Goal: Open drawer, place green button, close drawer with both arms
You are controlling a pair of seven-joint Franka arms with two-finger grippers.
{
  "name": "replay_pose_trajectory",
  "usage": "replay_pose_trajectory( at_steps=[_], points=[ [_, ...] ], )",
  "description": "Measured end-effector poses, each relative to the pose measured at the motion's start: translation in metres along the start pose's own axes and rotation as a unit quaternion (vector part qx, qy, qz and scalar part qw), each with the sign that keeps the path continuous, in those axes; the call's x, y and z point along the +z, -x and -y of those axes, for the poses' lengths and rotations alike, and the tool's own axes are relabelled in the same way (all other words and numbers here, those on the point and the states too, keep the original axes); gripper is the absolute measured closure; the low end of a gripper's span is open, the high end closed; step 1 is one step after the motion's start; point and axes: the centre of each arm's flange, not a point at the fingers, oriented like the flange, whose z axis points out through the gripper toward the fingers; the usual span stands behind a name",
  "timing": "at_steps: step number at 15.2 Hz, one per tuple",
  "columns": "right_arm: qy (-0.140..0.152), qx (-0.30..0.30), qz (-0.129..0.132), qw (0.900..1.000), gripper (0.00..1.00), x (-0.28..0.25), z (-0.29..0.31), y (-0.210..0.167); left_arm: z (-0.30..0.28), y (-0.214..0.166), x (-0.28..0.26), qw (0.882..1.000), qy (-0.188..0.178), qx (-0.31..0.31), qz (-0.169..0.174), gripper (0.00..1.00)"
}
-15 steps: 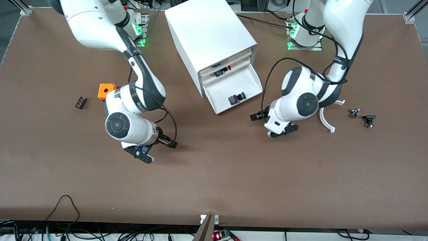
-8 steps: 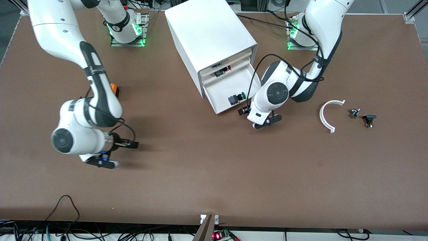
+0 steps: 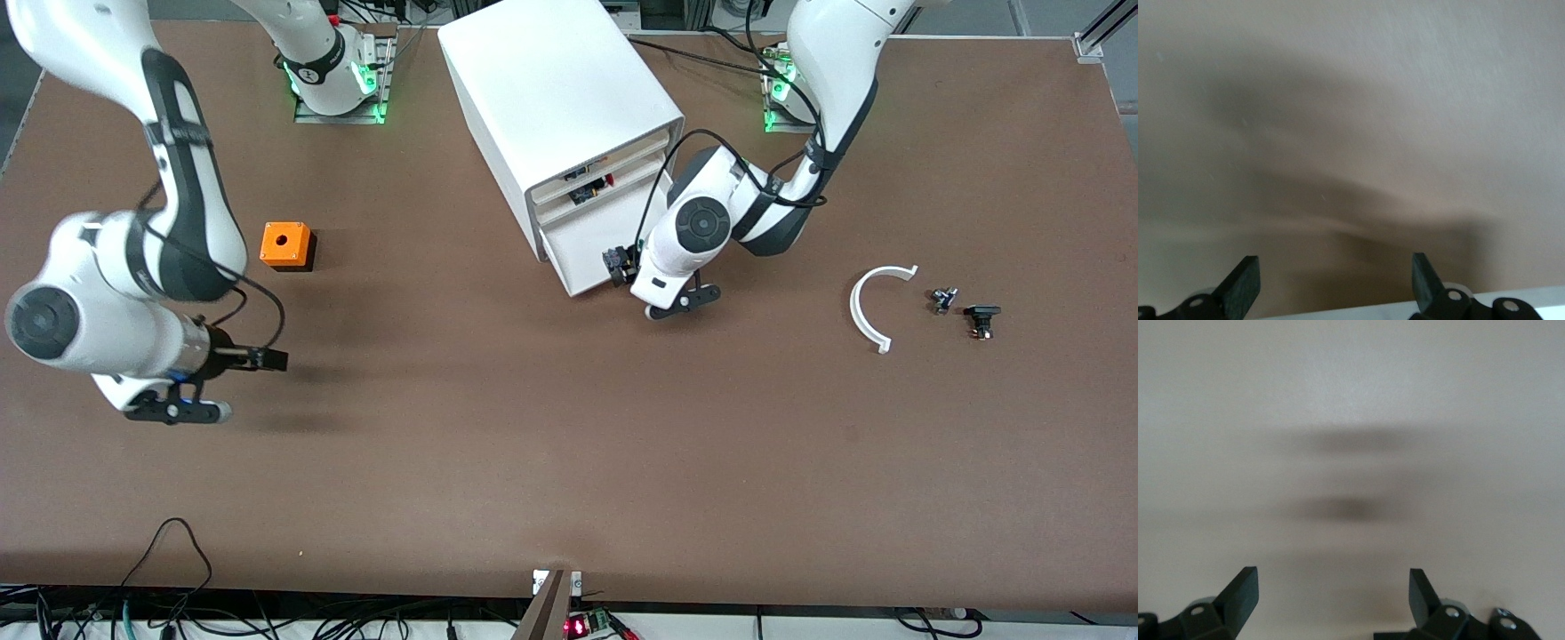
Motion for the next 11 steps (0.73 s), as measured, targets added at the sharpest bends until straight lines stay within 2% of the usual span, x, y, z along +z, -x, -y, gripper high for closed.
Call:
replay_pose_trajectory(
  at_steps=[5,11],
  points=[
    [0.001,-0.004,-0.032,0.999,0.00,-0.107,-0.009,0.052,-0.014,0.049,0.015,0.999,-0.009,0.025,0.021,0.00],
    [-0.009,-0.002,-0.055,0.998,0.00,-0.156,-0.019,0.104,-0.023,0.087,0.022,0.998,-0.011,0.048,0.040,0.00]
  ],
)
